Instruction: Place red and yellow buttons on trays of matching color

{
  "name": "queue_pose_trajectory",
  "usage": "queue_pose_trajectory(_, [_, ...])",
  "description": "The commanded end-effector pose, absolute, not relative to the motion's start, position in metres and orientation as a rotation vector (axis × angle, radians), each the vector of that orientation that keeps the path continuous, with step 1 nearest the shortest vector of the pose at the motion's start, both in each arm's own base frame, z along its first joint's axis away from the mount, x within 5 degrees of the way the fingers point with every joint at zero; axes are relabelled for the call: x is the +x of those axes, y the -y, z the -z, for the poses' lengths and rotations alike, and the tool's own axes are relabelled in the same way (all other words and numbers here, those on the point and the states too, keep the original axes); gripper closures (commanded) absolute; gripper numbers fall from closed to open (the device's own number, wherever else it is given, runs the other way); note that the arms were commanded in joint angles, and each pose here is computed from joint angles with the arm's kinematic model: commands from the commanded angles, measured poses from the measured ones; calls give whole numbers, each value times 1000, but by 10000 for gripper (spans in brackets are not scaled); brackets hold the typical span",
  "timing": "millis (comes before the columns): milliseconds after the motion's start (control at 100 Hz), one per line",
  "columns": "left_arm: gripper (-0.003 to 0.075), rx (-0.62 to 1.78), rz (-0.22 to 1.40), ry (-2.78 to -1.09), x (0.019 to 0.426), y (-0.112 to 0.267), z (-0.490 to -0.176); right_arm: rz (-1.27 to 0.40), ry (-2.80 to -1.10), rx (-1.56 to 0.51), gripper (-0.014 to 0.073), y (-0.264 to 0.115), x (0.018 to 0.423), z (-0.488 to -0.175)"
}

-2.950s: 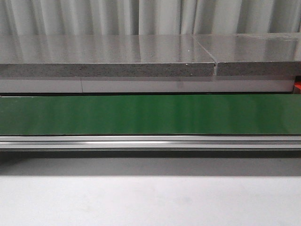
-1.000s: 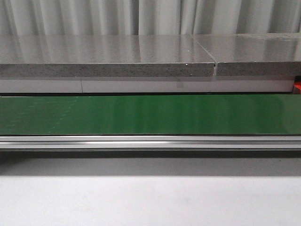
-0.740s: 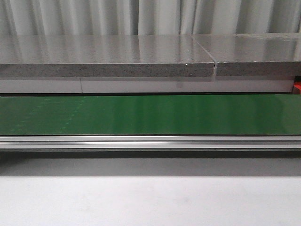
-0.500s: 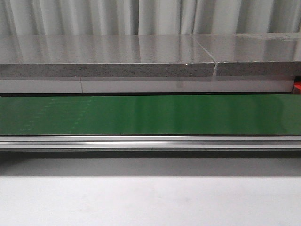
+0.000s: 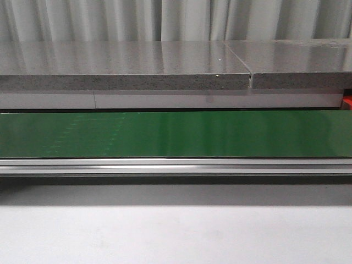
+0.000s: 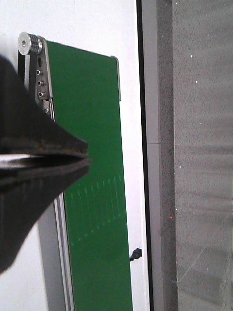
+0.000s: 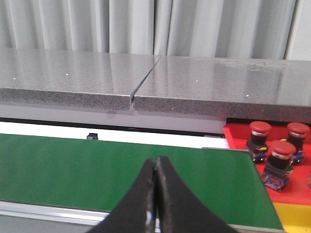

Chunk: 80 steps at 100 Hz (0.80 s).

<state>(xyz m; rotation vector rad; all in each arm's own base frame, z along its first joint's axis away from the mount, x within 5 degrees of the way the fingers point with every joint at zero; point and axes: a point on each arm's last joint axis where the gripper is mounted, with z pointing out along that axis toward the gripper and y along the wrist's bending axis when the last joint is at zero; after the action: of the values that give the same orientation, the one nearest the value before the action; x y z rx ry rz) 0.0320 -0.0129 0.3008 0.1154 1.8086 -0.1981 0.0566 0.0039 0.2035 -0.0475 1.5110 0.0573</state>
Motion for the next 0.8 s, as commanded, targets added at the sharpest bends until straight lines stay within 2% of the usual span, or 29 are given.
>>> queue_pose_trajectory(0, [739,98,220,-1726,33,13,-314,-22,-1399,-67,662,-3,53,-217])
queue_pose_trajectory(790, [739,98,220,-1726,33,13,-314,50,-1407,-39,662,0,54,-216])
